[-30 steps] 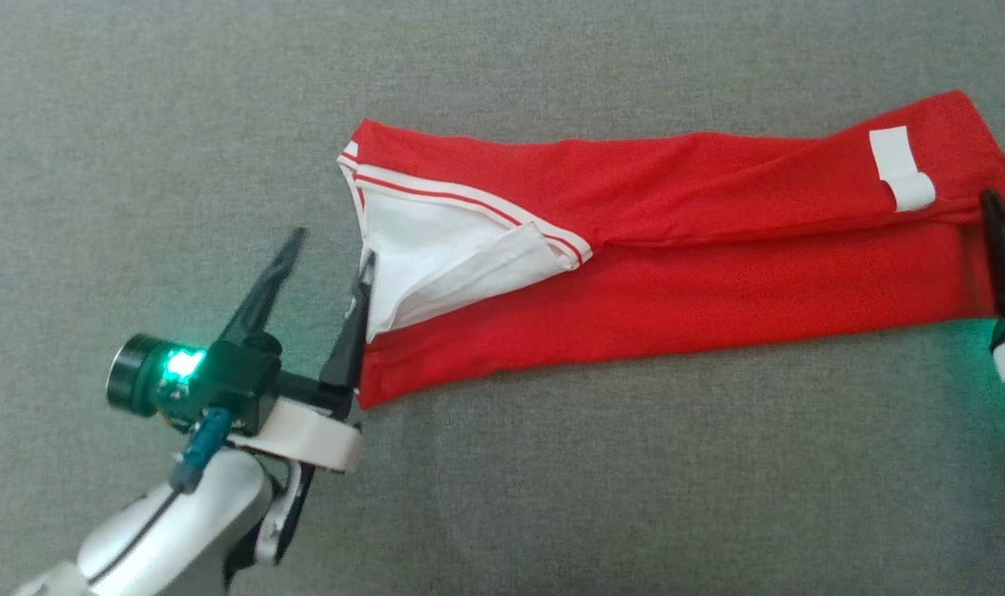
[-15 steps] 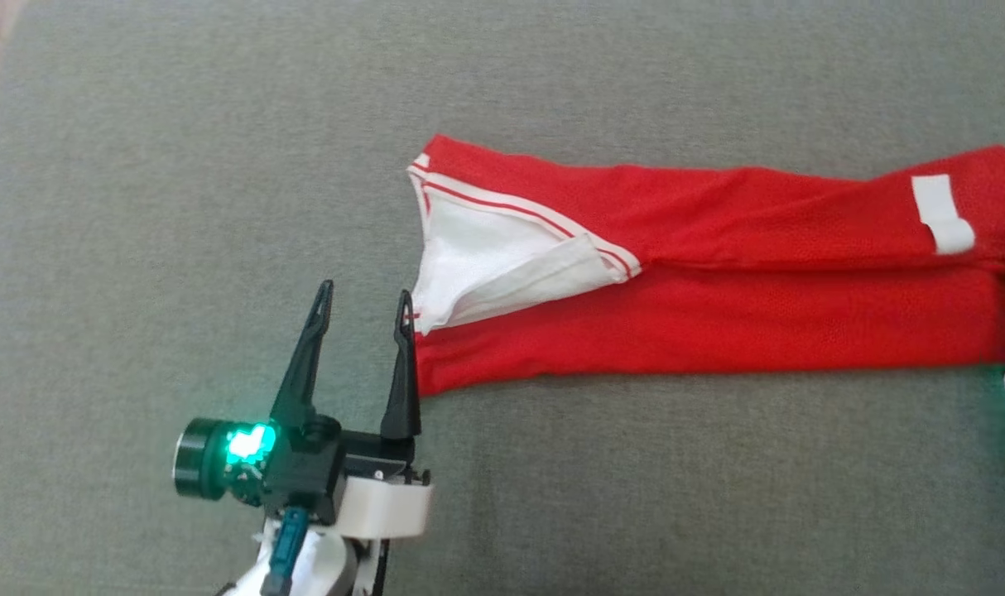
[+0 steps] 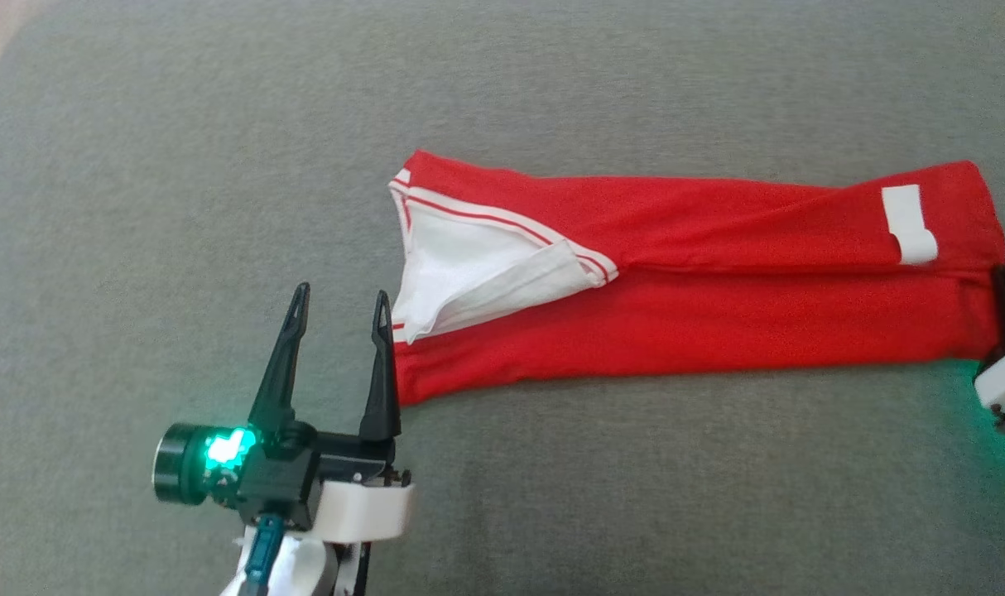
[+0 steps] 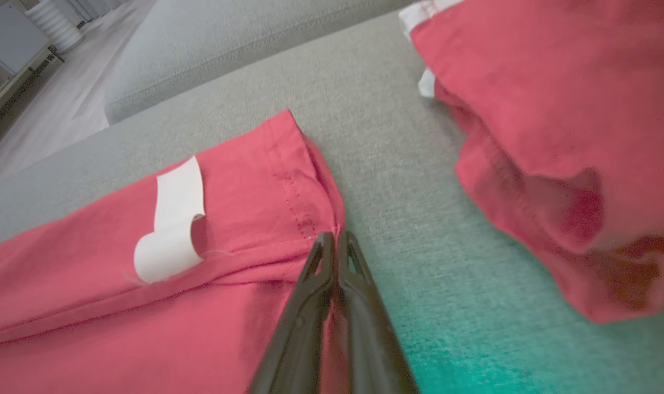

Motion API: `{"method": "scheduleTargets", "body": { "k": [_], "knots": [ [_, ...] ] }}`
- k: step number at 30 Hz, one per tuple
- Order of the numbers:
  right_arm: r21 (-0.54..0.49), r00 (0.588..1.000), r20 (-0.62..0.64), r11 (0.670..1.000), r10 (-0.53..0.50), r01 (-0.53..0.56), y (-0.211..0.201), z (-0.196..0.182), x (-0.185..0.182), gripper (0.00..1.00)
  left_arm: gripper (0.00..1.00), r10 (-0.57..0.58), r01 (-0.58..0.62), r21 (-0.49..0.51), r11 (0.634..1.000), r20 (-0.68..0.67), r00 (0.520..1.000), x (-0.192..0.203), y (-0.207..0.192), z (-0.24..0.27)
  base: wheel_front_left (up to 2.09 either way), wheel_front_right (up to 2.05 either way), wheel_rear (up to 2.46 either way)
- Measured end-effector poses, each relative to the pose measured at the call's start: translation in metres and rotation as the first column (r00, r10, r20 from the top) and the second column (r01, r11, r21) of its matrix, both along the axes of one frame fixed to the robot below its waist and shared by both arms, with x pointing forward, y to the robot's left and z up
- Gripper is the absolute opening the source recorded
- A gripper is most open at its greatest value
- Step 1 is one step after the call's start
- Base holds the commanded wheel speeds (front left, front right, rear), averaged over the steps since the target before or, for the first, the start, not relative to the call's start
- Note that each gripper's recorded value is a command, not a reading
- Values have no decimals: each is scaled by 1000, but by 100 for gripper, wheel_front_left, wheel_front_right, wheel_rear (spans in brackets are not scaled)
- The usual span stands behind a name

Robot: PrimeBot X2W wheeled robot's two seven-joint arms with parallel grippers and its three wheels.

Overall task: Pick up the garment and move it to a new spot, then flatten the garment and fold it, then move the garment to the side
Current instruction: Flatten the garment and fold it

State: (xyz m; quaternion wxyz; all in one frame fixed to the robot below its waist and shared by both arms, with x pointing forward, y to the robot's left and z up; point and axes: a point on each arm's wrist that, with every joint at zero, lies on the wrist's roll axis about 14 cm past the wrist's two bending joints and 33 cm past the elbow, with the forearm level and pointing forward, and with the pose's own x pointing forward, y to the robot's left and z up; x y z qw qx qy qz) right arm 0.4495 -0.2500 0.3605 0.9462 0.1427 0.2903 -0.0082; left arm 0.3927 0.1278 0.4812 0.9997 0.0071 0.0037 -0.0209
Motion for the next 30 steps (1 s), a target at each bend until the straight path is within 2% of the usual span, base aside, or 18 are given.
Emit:
{"method": "scheduleTargets", "body": {
  "k": [9, 15, 19, 23, 26, 30],
  "knots": [
    [-135, 983, 176, 989, -43, 68, -65, 75, 1, 0, 100, -92, 93, -22, 995, 40, 995, 14, -26, 7, 0, 0, 0],
    [-170, 962, 271, 984, 0, 48, -66, 120, 9, 0, 100, -132, 134, -28, 991, 54, 990, 13, -36, 11, 0, 0, 0],
    [-149, 932, 356, 989, 66, -13, -37, 152, 19, 0, 100, -136, 137, -33, 990, 52, 989, 10, -37, 11, 0, 0, 0],
    [-96, 882, 446, 988, 150, -120, 14, 183, 22, 0, 100, -110, 112, -33, 993, 49, 993, 5, -29, 11, 0, 0, 0],
    [-57, 845, 487, 974, 219, -219, 57, 197, 15, 0, 100, -100, 101, -33, 994, 33, 994, -2, -25, 7, 0, 0, 0],
    [9, 805, 513, 936, 297, -351, 118, 203, 7, 0, 100, -82, 84, -38, 996, 37, 996, -4, -20, 9, 0, 0, 0]
  ]
}}
